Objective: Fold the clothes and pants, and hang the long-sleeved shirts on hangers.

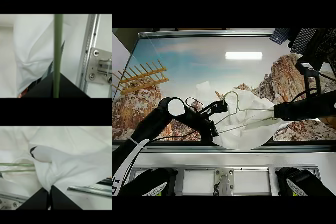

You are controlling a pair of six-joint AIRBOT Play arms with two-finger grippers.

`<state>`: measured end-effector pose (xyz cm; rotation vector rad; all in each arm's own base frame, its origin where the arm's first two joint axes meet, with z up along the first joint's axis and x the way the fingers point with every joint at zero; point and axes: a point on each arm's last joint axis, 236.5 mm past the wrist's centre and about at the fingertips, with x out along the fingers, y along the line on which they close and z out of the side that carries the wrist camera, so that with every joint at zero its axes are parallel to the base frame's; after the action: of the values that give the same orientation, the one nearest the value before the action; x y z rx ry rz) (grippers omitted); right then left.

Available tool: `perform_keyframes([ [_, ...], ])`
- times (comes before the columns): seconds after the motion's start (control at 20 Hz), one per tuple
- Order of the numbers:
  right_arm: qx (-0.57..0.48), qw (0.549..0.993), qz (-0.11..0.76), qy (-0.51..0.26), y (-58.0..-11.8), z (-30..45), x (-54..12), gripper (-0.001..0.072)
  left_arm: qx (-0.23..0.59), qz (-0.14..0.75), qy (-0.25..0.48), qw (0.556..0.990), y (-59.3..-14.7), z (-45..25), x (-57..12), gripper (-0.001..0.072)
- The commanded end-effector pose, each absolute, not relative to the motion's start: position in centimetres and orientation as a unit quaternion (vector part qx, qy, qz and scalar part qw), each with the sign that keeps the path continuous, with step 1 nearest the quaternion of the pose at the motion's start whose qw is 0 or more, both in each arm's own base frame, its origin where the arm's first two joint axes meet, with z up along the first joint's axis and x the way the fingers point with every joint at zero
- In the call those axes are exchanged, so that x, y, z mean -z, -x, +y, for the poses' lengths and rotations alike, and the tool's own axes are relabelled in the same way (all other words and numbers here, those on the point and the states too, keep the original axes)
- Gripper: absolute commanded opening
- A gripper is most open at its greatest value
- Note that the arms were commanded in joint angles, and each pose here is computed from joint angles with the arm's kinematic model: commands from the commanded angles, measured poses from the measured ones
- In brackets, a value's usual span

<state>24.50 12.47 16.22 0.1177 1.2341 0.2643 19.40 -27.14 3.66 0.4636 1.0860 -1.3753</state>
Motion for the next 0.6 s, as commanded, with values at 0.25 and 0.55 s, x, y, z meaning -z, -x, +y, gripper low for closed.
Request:
perform_keyframes([
  [0.25,-0.226,0.806,0.546,-0.032,-24.5,21.3,-16.0,0.0018,0.596,0.461,-0.203,0.626,-20.0,-27.4,-3.7,0.001],
  [0.55,-0.274,0.809,0.519,-0.035,-24.1,26.0,-16.3,0.0018,0.596,0.455,-0.212,0.626,-20.0,-27.2,-2.0,0.001],
])
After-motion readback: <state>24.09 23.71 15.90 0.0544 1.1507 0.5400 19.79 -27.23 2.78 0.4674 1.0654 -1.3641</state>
